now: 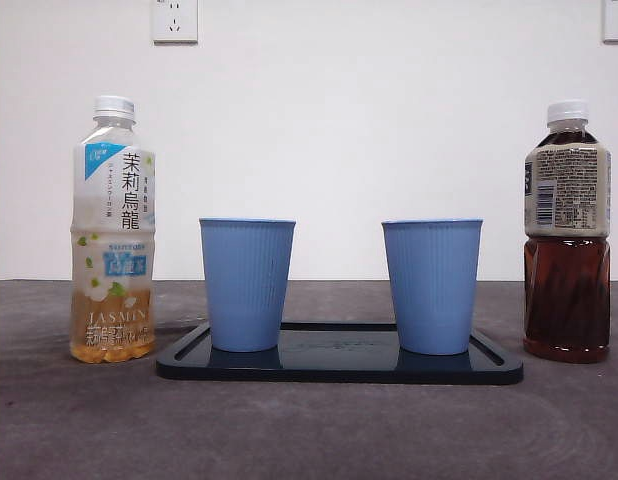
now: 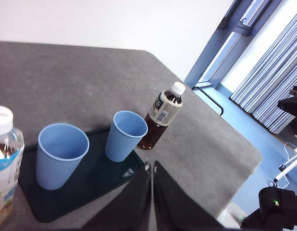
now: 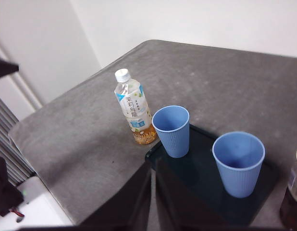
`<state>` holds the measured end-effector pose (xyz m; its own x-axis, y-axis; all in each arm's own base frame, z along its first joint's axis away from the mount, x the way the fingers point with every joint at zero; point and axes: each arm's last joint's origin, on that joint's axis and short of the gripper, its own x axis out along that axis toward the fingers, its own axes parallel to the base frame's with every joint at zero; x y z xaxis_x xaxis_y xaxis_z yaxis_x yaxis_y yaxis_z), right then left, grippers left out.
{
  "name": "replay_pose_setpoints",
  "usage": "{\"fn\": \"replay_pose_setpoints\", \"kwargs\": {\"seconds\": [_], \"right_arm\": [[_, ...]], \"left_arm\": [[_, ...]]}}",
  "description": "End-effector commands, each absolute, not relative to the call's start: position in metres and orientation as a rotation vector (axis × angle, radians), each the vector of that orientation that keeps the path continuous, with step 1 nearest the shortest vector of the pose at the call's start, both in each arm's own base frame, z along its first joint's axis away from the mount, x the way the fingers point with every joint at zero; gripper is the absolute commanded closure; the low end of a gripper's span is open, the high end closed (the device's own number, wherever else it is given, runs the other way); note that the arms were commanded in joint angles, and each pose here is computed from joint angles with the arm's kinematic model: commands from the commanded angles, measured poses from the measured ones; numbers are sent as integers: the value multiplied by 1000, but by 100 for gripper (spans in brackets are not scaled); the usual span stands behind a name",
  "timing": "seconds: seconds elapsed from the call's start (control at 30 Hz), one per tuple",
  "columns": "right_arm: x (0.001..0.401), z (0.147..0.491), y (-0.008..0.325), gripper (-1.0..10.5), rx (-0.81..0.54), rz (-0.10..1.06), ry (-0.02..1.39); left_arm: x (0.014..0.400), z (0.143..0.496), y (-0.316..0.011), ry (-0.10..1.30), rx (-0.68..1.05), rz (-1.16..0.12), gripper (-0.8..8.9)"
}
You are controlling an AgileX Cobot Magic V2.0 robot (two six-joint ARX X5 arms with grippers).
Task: Pour the drink into the cup
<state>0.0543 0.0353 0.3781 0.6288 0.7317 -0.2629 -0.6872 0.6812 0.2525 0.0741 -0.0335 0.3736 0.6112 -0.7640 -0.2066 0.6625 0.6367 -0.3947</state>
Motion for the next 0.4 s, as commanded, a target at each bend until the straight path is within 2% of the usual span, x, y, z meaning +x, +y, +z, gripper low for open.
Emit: {"fn": "replay_pose_setpoints", "kwargs": {"seconds": [0.03,0.17,0.27,0.4], "right_arm": [[51,384,35,935,86,836,319],[51,383,35,934,86,835,325],[51,383,35,905,85,835,323],[51,383,35,677,86,835,324]], "left_arm": [[70,383,-33,324,-258,-852,805],[68,383,-33,317,-257,-853,767],[69,383,-33,316,-256,-852,621],[69,384,-33,307,-254,-854,377]]}}
